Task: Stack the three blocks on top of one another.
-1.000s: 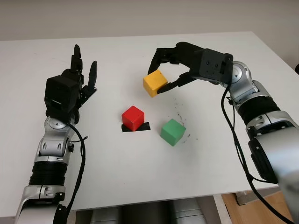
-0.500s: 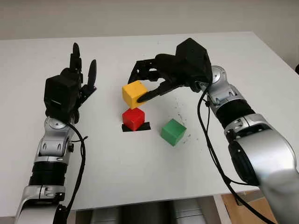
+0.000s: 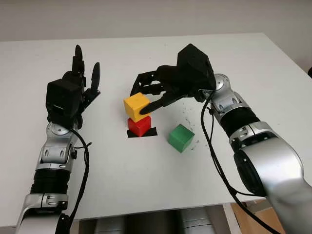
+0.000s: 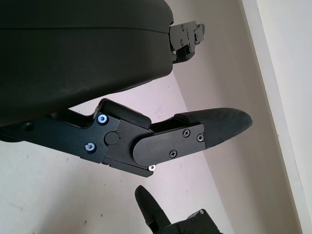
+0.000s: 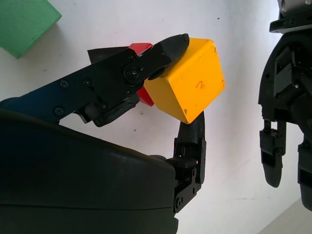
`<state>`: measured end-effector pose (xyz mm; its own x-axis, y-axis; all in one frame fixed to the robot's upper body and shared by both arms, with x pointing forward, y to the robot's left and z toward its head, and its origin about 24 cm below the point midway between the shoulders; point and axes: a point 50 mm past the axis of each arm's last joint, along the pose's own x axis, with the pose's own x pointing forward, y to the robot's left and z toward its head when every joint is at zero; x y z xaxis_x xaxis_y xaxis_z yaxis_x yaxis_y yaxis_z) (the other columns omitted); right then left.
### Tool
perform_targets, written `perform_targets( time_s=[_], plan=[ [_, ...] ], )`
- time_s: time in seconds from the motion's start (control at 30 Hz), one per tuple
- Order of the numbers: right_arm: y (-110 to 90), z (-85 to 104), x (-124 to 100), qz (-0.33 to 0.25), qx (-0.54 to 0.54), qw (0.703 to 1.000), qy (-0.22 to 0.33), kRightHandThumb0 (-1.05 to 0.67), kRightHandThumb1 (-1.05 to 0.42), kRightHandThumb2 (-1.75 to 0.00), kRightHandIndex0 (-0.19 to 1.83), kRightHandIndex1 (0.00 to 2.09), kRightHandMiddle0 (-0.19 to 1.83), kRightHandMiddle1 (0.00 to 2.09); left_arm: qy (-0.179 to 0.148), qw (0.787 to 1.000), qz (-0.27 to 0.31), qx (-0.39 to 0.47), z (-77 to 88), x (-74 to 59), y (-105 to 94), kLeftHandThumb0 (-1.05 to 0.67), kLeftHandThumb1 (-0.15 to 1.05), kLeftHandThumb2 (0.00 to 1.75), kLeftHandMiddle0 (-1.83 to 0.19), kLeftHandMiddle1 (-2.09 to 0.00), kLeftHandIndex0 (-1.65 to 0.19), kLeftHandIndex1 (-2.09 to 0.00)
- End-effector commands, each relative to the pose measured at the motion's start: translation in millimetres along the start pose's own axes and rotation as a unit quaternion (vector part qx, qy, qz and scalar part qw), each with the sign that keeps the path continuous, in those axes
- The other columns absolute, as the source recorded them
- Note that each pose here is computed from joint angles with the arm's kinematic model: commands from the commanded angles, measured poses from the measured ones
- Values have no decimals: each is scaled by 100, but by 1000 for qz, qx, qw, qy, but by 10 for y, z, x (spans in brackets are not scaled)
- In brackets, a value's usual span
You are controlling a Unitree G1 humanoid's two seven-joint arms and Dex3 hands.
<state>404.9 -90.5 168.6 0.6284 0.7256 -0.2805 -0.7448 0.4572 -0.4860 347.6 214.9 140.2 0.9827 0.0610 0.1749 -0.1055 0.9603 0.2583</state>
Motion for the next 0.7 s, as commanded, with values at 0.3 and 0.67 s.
perform_targets(
  time_s=[0.3,0.67],
  plan=[
    [13,-23,0,-3,-37,999,15,-56,-91,-5,28,7,51,153,-13,1000,1,1,57,17,6,-76,105,67,19,0,19,0],
    [43,-83,21,-9,-31,999,27,-52,-91,-5,27,6,48,150,-12,1000,0,4,48,16,8,-76,105,66,19,0,19,0]
  ],
)
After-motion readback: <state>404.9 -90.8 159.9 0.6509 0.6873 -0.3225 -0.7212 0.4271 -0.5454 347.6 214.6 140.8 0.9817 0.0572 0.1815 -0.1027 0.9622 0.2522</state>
